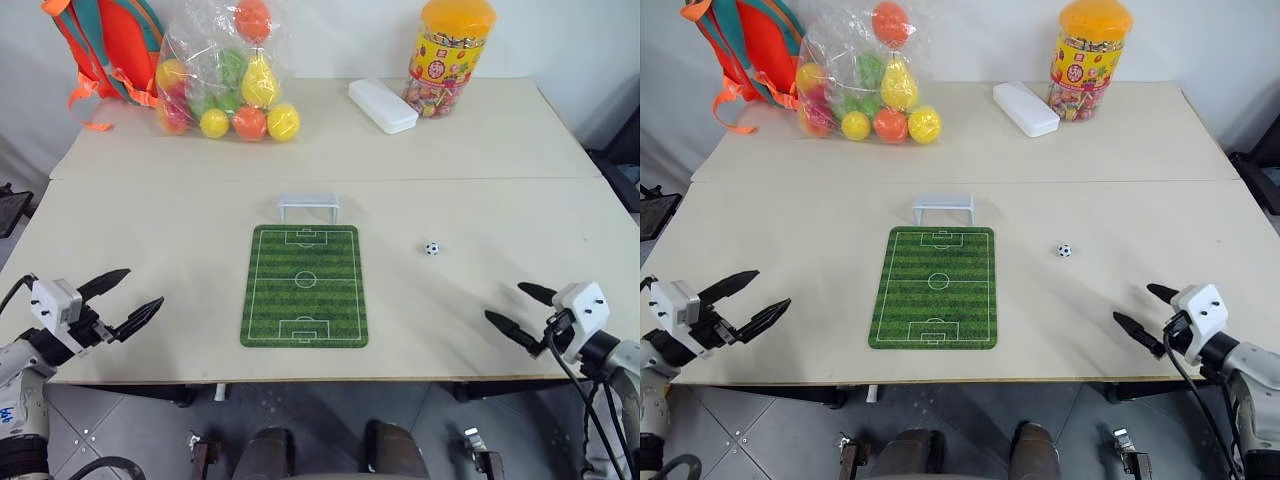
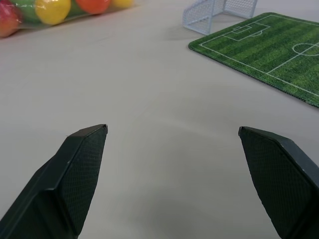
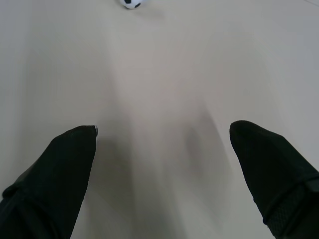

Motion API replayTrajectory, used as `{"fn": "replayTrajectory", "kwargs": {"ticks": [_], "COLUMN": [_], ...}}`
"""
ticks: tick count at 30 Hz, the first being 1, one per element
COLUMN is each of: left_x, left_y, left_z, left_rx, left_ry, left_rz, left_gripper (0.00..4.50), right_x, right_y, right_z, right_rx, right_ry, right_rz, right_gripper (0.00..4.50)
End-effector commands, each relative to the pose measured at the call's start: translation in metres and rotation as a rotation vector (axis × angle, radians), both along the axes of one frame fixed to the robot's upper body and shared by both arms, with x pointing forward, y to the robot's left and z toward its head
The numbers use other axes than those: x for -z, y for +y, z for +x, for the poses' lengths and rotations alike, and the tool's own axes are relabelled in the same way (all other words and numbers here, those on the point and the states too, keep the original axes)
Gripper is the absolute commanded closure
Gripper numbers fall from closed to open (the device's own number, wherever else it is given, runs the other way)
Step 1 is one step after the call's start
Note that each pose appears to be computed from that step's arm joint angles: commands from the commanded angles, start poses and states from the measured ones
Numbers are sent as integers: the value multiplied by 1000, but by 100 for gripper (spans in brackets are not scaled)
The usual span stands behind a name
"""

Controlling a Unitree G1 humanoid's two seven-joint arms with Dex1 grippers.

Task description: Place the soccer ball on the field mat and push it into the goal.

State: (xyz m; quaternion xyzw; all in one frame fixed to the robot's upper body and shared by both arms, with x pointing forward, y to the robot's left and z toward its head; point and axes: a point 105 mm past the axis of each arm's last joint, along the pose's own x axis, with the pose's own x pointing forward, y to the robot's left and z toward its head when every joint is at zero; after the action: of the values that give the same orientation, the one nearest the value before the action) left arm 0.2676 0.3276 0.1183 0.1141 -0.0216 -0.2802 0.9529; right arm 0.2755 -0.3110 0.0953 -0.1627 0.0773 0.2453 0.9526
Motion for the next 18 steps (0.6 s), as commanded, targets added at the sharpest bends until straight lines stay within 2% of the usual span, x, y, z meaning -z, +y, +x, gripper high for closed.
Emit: {"fn": "replayTrajectory", "kwargs": {"ticks": [1,10,15,18], "left_x": [-6,-5,-30,-34], "left_y": [2,7,-7,-21], "left_z": [-1,0,5,9], "left_rx": [9,-36,60,148], "left_ry": [-7,31,-70,-87], "left_rz": [0,7,-26,-24], "left_gripper": [0,0,0,0], "right_x": [-14,-15,-59,-65], "right_y": [-6,-12,10,24], "right_z": [1,1,19,35], "right_rx": [6,42,-15,-47], "right_ry": [-49,10,-23,14], "right_rz": [-24,-23,19,-30], "right_gripper": [3,3,3,3]}}
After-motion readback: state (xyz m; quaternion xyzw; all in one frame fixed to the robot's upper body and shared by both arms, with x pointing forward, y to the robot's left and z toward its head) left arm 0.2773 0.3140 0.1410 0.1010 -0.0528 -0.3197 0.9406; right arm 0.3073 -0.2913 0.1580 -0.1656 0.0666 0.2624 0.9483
